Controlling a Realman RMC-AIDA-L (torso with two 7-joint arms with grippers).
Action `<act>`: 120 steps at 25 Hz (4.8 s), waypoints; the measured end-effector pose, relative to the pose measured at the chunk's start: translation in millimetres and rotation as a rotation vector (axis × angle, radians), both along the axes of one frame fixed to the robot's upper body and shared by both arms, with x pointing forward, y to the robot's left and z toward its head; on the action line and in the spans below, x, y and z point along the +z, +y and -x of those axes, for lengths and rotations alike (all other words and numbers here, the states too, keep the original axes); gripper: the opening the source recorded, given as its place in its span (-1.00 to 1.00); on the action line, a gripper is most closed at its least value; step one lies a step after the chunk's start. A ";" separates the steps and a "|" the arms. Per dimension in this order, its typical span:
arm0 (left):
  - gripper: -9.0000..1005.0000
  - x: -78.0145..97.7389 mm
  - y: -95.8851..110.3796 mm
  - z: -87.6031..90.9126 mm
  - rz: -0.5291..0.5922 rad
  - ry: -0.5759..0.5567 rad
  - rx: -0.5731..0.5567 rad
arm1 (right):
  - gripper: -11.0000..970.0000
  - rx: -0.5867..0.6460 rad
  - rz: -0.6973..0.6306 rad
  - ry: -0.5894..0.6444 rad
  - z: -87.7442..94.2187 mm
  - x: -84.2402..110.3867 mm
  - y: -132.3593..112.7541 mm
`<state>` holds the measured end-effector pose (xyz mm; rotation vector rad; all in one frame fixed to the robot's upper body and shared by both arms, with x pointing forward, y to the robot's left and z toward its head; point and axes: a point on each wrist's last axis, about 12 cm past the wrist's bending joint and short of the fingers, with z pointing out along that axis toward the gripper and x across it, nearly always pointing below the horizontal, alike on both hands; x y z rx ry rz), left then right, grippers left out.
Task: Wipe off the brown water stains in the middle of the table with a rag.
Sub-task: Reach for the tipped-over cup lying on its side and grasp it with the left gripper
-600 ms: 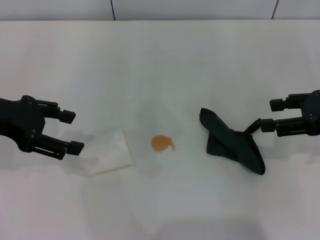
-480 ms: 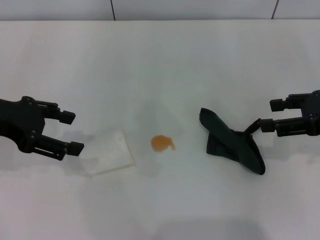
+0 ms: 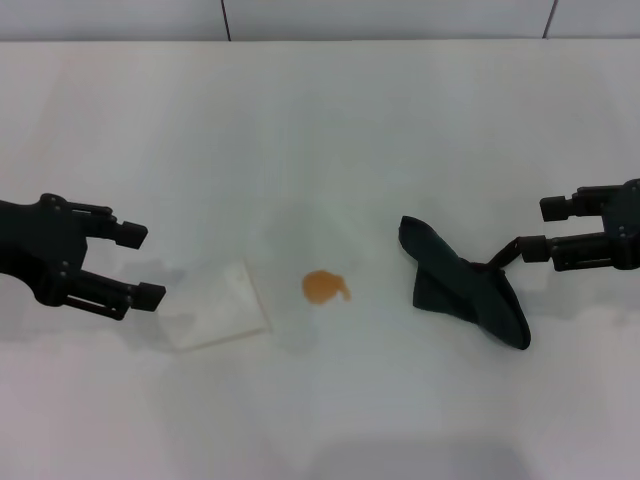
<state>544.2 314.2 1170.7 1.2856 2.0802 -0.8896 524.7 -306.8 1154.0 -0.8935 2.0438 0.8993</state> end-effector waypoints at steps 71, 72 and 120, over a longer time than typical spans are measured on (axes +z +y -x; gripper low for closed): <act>0.77 0.5 -113.9 -69.7 -0.531 0.069 -0.356 | 0.58 0.032 -0.042 0.032 -4.2 -7.3 21.0; 0.77 -0.7 -114.7 -69.4 -0.530 0.068 -0.355 | 0.58 0.034 -0.041 0.031 -4.1 -7.5 21.4; 0.77 -26.2 -142.7 -69.4 -0.558 -0.020 -0.366 | 0.58 0.044 -0.042 0.023 -4.4 -8.7 22.1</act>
